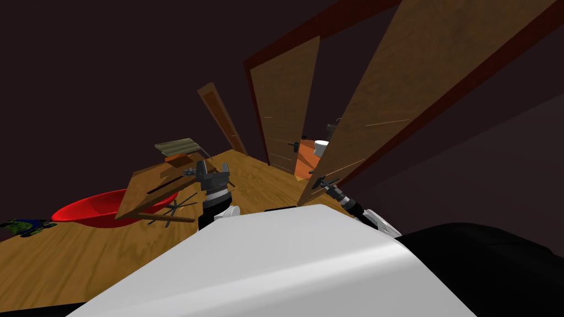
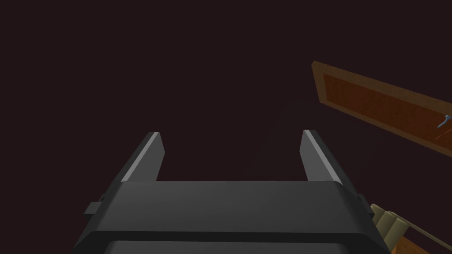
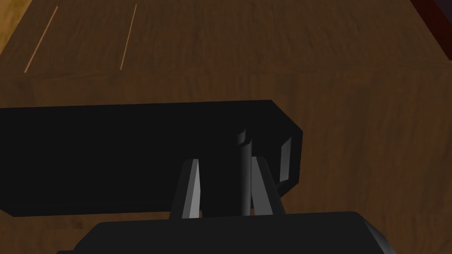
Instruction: Pull the door open
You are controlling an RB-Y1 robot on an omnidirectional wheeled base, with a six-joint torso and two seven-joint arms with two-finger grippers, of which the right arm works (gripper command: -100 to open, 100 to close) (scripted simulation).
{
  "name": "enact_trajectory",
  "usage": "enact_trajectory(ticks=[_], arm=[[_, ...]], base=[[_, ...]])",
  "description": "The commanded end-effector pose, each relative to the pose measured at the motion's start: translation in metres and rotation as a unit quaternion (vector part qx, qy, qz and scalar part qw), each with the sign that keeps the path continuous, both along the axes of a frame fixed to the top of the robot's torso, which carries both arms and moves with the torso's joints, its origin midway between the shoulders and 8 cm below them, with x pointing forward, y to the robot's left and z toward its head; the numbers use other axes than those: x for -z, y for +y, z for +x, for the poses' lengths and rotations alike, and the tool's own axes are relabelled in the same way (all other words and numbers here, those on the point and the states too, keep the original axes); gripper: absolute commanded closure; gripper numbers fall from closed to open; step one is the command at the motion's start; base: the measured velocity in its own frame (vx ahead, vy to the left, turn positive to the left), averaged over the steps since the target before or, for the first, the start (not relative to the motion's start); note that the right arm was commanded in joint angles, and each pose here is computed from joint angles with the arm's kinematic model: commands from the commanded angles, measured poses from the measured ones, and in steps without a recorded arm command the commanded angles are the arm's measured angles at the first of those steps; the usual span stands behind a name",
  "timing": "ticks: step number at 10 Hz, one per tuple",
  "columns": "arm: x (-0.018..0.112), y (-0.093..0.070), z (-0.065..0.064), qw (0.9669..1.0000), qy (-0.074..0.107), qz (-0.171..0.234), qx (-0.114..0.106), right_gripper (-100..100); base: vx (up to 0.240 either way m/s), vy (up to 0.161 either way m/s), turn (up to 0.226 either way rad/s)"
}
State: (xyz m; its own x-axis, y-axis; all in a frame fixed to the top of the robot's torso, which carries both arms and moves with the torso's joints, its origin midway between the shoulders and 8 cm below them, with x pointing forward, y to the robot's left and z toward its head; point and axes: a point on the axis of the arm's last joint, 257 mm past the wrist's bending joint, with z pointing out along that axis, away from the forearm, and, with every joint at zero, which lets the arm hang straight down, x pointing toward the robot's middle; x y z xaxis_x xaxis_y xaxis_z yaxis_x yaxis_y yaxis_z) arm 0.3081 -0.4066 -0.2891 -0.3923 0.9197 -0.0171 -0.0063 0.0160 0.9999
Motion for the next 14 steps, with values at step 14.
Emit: enact_trajectory(ticks=[14], arm=[[0.004, 0.037, -0.032, 0.9981, 0.003, 0.007, -0.061, 100]], base=[[-0.065, -0.060, 0.000]])
